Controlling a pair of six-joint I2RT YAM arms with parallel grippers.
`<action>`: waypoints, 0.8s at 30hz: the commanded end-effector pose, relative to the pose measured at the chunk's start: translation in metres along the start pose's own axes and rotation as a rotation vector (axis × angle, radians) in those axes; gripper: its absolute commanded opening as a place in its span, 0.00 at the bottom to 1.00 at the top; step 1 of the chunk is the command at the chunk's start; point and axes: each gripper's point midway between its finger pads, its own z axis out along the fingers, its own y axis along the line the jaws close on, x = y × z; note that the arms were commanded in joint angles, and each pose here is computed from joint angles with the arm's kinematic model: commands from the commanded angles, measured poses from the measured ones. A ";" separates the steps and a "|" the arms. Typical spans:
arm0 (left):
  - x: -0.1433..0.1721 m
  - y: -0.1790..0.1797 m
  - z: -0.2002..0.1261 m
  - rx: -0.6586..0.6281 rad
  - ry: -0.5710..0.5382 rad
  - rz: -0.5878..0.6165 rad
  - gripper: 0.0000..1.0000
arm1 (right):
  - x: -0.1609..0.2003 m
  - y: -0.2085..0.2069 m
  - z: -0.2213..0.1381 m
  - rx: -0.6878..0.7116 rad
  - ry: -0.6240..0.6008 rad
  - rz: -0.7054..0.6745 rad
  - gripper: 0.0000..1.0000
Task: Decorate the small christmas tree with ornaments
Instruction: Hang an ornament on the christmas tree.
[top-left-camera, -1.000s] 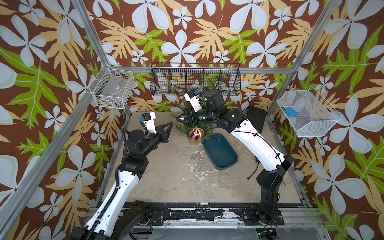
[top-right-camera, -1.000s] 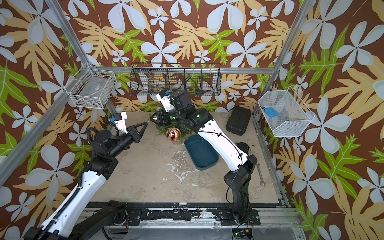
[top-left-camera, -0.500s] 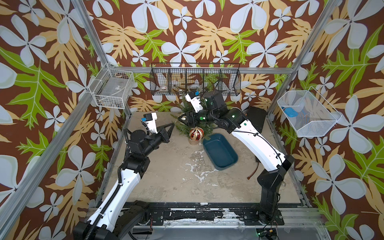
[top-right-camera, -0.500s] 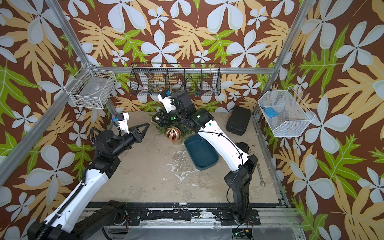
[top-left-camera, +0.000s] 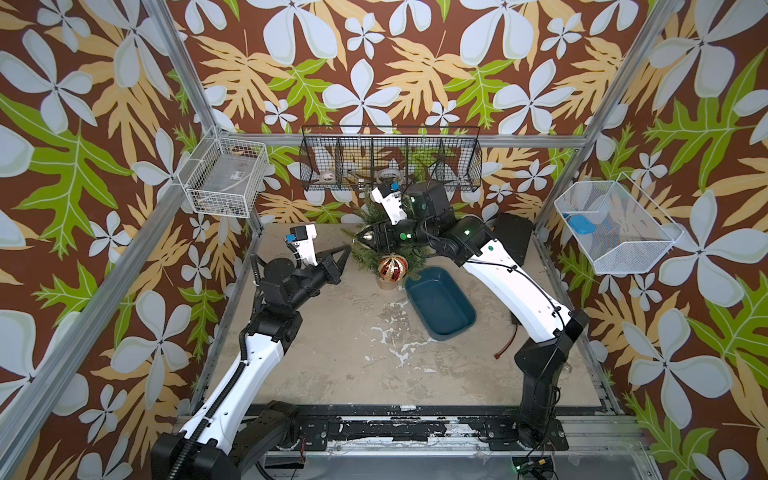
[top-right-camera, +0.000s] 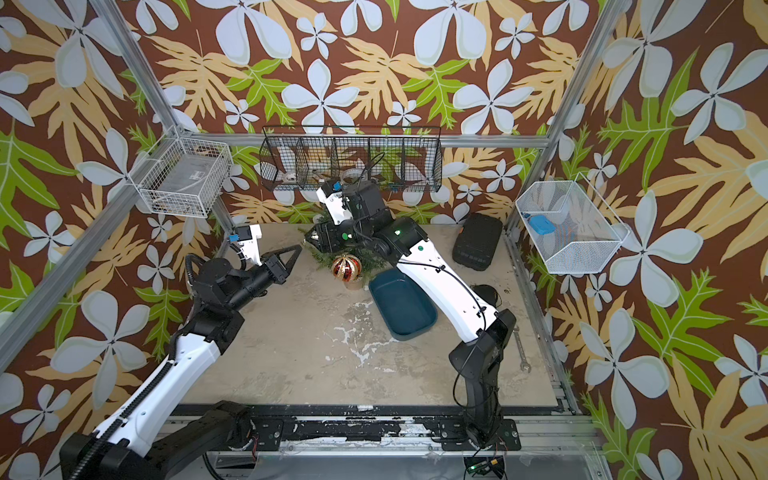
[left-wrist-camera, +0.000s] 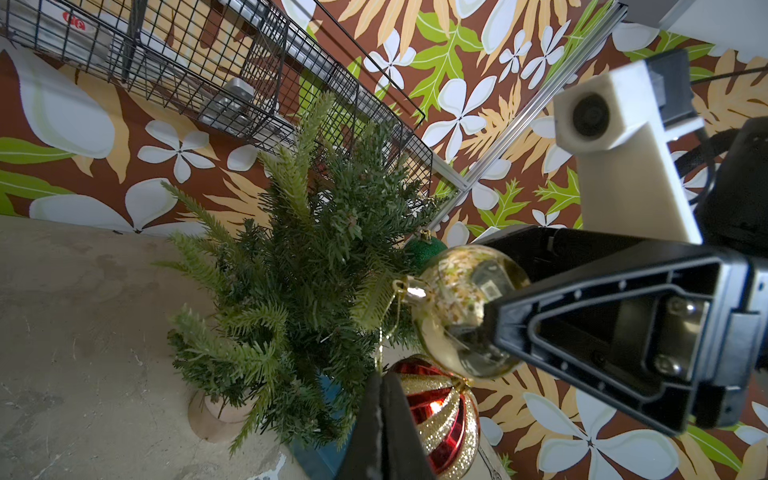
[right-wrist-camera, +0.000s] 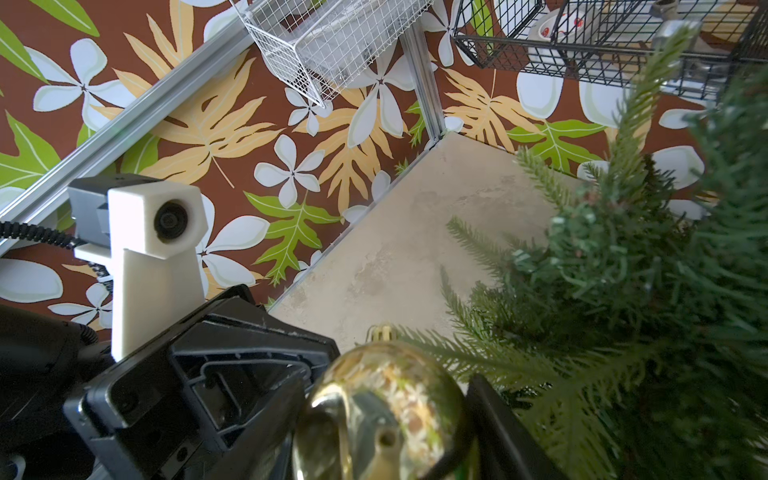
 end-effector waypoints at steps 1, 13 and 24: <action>-0.005 -0.006 0.000 0.029 -0.022 0.006 0.00 | 0.002 -0.003 0.001 0.016 0.006 -0.003 0.59; -0.006 -0.005 0.007 0.046 -0.023 -0.009 0.00 | 0.003 -0.006 0.000 0.034 0.008 -0.003 0.59; -0.006 -0.005 0.009 0.050 -0.023 -0.008 0.00 | -0.003 -0.009 -0.009 0.049 -0.011 -0.002 0.59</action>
